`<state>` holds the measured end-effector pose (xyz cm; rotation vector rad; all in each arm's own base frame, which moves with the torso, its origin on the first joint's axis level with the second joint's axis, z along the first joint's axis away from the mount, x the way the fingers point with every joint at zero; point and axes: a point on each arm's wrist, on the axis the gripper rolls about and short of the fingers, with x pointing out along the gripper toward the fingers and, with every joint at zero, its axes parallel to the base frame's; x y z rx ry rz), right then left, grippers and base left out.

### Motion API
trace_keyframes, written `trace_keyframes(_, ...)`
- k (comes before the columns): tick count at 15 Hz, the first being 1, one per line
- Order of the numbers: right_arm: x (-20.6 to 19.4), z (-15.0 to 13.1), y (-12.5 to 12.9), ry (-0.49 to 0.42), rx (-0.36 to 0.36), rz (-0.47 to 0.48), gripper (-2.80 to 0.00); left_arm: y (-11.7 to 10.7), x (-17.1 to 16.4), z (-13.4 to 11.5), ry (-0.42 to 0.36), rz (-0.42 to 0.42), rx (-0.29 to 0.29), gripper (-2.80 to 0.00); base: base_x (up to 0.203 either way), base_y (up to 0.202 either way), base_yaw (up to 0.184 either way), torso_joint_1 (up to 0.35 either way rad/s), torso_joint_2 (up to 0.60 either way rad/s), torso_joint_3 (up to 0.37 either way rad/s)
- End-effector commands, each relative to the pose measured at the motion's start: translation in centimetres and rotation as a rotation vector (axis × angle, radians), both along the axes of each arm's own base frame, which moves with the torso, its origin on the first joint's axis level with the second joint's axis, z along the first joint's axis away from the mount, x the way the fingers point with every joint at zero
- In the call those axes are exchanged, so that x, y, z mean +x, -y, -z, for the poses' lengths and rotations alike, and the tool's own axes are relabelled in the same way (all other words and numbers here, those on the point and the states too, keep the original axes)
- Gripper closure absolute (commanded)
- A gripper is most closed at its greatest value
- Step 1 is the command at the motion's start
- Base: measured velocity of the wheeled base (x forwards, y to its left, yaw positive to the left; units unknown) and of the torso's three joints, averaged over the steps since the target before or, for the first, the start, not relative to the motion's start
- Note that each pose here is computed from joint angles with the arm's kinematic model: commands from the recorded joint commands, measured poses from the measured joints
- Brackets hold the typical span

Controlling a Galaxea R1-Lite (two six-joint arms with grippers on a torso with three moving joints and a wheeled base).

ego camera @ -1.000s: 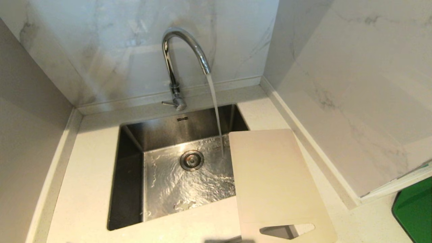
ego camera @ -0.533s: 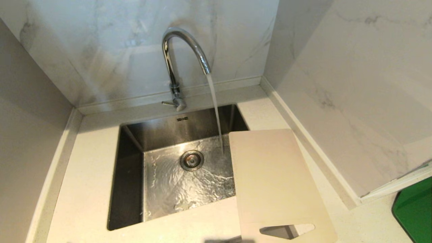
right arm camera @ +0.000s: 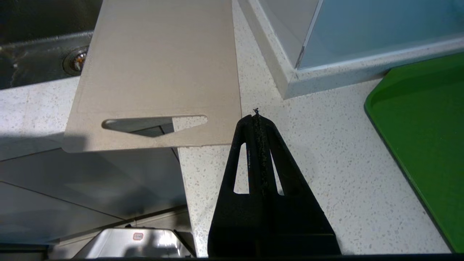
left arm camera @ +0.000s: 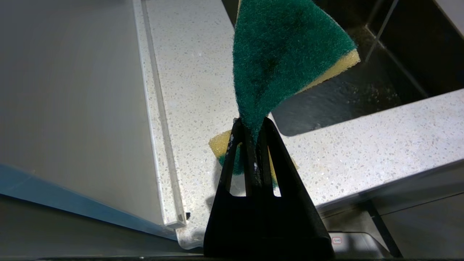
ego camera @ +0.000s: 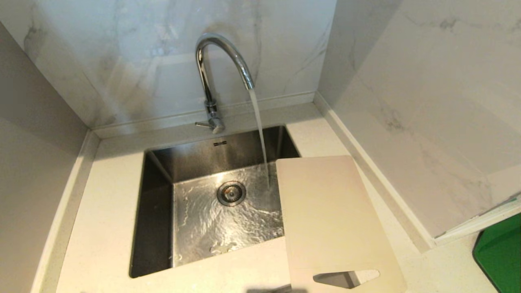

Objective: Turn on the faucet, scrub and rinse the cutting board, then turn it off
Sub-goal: Pick up the cutting board

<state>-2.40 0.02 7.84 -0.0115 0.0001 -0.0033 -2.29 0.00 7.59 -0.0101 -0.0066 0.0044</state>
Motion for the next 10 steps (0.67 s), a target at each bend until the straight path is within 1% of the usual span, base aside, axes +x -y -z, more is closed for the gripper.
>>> trace_keyframes(1,-0.7,-2.7,0.0,0.052,-0.001,-0.012,0.0,0.0,0.0,0.0,-0.002,0.0,-0.001,0.0,0.0,0.0,0.0,0.0,0.0,0.0)
trace_keyframes(3,-1.8,-7.6,-0.1,0.094,-0.004,-0.038,0.0,0.0,0.0,0.0,-0.005,0.0,-0.001,0.0,0.0,0.0,0.0,0.0,0.0,0.0)
trace_keyframes(5,-2.6,-13.2,-0.2,0.111,-0.015,-0.08,0.0,0.0,0.0,0.0,-0.005,0.0,-0.001,0.0,0.0,0.0,0.0,0.0,0.0,0.0)
trace_keyframes(7,-2.0,-18.8,-0.3,0.085,-0.038,-0.138,0.0,0.0,0.0,0.0,-0.005,0.0,-0.001,0.0,0.0,0.0,0.0,0.0,0.0,0.0)
trace_keyframes(8,-1.1,-20.9,-0.4,0.066,-0.056,-0.16,0.0,0.0,0.0,0.0,-0.005,0.0,-0.001,0.0,0.0,0.0,0.0,0.0,0.0,0.0)
trace_keyframes(10,1.0,-24.0,-0.4,0.027,-0.097,-0.191,0.0,0.0,0.0,0.0,-0.005,0.0,-0.001,0.0,0.0,0.0,0.0,0.0,0.0,0.0)
